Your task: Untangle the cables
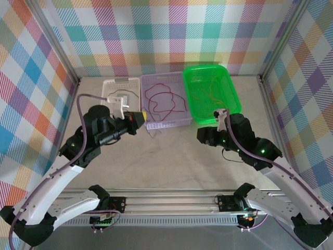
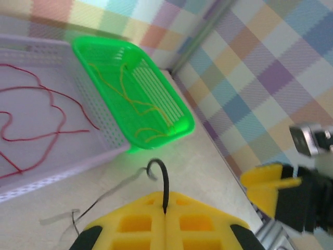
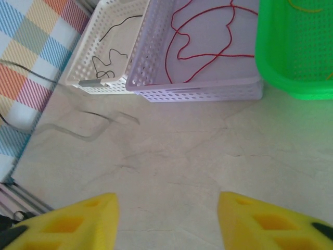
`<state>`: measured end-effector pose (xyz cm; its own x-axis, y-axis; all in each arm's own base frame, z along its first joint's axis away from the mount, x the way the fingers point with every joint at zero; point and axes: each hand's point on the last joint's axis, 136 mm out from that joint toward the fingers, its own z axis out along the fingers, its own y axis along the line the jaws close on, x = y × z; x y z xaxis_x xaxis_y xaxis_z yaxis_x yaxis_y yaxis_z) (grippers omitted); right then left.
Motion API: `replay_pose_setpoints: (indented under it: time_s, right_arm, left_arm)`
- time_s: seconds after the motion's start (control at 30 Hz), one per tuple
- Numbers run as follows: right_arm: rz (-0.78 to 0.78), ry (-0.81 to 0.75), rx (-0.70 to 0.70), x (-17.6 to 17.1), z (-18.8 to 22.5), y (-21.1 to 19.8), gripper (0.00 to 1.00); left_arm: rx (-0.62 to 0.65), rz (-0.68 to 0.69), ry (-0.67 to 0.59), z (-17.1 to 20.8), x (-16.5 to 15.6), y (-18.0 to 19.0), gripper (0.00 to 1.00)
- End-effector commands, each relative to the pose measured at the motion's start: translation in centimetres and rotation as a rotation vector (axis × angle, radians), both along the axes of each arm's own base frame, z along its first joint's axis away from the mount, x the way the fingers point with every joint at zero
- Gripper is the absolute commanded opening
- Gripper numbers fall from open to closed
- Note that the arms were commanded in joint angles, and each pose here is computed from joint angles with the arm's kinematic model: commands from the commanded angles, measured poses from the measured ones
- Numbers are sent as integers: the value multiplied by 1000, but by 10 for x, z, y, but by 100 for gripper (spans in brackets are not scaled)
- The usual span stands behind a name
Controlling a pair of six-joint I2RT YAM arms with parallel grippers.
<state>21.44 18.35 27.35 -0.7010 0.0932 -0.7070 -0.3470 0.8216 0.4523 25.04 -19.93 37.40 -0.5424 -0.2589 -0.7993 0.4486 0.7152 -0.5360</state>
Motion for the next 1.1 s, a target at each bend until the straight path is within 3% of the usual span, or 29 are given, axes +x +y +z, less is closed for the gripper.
replay_pose_setpoints:
  time_s: [0.0, 0.27, 0.5, 1.07]
  right_arm:
    - [-15, -47, 6, 4, 1, -3, 63]
    - [50, -62, 46, -4, -5, 5, 77]
    - [89, -34, 47, -10, -18, 10, 99]
    - [147, 1, 74, -13, -33, 24, 100]
  left_arm:
    - [31, 81, 5, 15, 13, 19, 0]
    - [38, 251, -45, 54, 62, 54, 0]
    - [50, 407, -52, 63, 110, 93, 0]
    - [93, 514, -66, 71, 195, 116, 0]
